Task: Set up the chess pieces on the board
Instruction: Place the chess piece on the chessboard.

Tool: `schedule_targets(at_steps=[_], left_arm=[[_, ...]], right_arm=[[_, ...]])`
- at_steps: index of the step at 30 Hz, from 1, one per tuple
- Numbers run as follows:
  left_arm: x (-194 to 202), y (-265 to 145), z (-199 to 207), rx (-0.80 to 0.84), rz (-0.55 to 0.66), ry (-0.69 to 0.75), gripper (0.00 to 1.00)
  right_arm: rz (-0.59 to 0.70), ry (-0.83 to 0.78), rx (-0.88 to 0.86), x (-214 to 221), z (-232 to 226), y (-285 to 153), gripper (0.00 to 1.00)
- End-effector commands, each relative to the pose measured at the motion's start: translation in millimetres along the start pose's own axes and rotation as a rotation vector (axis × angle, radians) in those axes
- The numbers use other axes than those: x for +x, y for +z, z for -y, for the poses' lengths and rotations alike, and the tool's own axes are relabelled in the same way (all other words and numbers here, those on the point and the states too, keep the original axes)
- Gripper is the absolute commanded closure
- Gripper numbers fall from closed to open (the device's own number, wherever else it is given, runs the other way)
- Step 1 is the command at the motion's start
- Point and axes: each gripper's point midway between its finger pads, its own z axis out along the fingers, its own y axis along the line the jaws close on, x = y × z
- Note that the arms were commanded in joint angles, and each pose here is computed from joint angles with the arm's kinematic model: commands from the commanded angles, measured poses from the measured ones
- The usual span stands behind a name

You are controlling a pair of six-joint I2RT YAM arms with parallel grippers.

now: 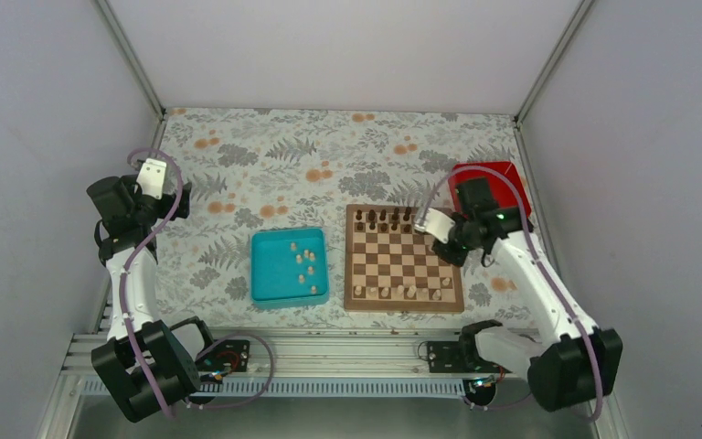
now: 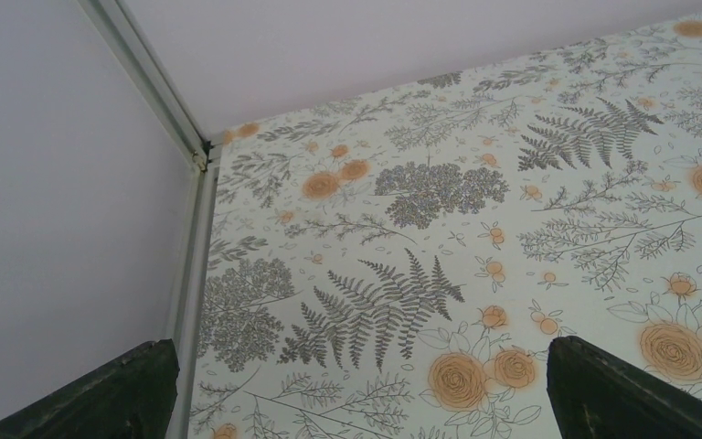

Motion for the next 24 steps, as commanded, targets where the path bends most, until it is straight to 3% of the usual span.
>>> schedule_targets(at_steps=[1, 9, 24], left_arm=[[-7, -2, -1, 0.010, 0.019, 0.005, 0.00], [-7, -1, -3, 0.001, 0.017, 0.007, 0.00], [-1, 2, -11, -0.039, -0.012, 0.004, 0.00]], right_arm=[[-0.067, 0.012, 0.002, 50, -11, -3, 0.92], [-0.126, 0.009, -0.007, 93, -31, -3, 0.93], [-0.176, -0.147, -0.137, 111, -60, 3, 0.93]])
